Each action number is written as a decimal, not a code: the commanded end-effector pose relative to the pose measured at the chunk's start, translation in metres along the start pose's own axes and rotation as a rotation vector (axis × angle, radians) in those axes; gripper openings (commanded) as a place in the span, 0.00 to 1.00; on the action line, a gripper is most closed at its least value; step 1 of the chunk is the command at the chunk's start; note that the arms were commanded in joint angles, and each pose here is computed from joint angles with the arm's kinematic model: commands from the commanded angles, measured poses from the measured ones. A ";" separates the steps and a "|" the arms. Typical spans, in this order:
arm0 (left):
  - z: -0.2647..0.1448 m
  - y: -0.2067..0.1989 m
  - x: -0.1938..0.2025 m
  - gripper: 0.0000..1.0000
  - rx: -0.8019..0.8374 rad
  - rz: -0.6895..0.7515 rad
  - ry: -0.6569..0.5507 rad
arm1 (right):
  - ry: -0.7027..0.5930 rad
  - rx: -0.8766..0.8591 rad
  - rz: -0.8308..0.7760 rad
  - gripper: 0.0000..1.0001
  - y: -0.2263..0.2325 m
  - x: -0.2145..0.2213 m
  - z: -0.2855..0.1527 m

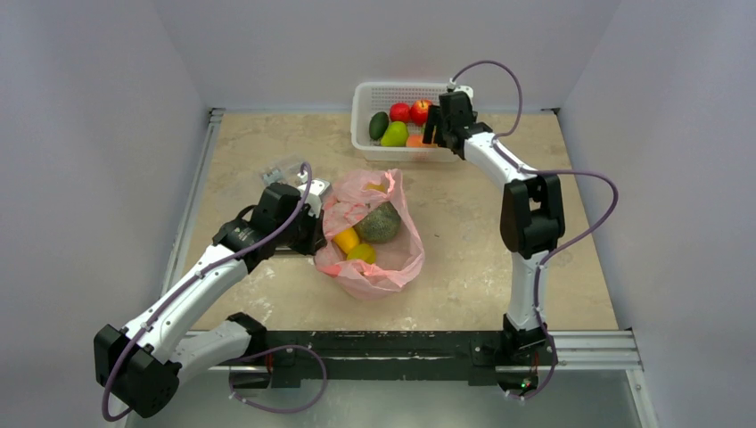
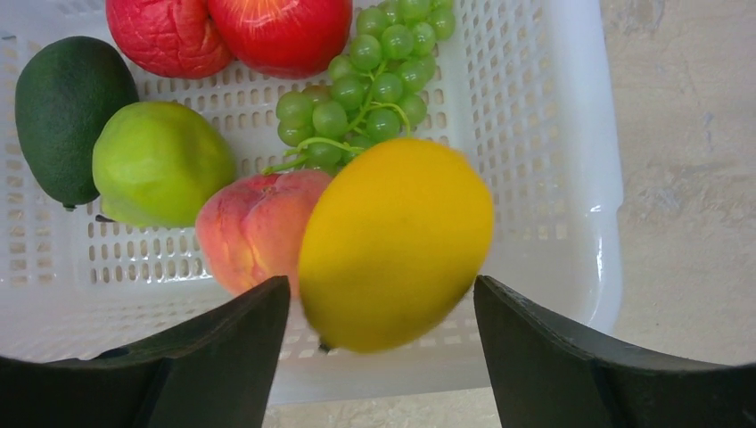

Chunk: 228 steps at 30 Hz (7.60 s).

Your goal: Take the fake fruits out of the plastic bag

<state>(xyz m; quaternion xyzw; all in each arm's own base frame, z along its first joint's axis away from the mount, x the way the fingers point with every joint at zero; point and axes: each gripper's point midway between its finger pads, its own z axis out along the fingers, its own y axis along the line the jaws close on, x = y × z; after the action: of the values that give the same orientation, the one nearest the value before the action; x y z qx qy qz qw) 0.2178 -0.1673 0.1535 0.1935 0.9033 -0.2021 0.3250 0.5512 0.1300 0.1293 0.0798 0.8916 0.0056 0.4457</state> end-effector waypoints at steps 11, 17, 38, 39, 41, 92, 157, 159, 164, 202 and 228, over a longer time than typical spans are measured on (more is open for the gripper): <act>0.001 -0.002 -0.005 0.00 0.013 0.024 -0.017 | -0.046 -0.058 0.019 0.88 0.009 -0.032 -0.022; 0.001 -0.003 -0.005 0.00 0.017 0.021 -0.015 | -0.049 -0.128 0.066 0.88 0.011 -0.025 -0.051; 0.000 -0.005 -0.006 0.00 0.026 0.019 -0.019 | 0.027 -0.672 -0.081 0.68 0.045 0.104 -0.263; 0.000 -0.005 -0.006 0.00 0.028 0.019 -0.018 | 0.018 -0.730 -0.095 0.66 0.051 0.108 -0.281; 0.000 -0.004 -0.006 0.00 0.026 0.020 -0.017 | -0.023 -0.856 -0.116 0.65 0.067 0.112 -0.321; 0.013 0.000 0.002 0.00 -0.004 0.033 0.040 | 0.142 -0.809 0.104 0.64 0.192 0.270 -0.302; 0.008 -0.010 0.001 0.00 0.027 0.043 0.040 | -0.006 -0.834 0.076 0.03 0.148 0.228 -0.294; 0.010 -0.012 0.002 0.00 0.041 0.038 0.047 | -0.038 -0.854 0.039 0.03 0.144 0.225 -0.298; 0.014 -0.021 0.003 0.00 0.077 0.005 0.088 | -0.170 -0.856 -0.044 0.03 0.151 0.194 -0.304; 0.005 0.010 -0.008 0.00 -0.102 0.057 0.044 | -0.371 -0.788 0.005 0.00 0.186 -0.033 -0.346; 0.002 0.032 -0.021 0.00 -0.211 0.109 -0.052 | -0.204 0.015 -0.152 0.16 0.034 -0.094 -0.005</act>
<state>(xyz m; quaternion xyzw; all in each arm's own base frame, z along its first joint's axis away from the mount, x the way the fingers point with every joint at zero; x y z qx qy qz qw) 0.2408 -0.1396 0.1493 0.1837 0.9166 -0.0829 0.3453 0.5977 0.1738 0.1852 0.0265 0.8520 0.0165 0.5226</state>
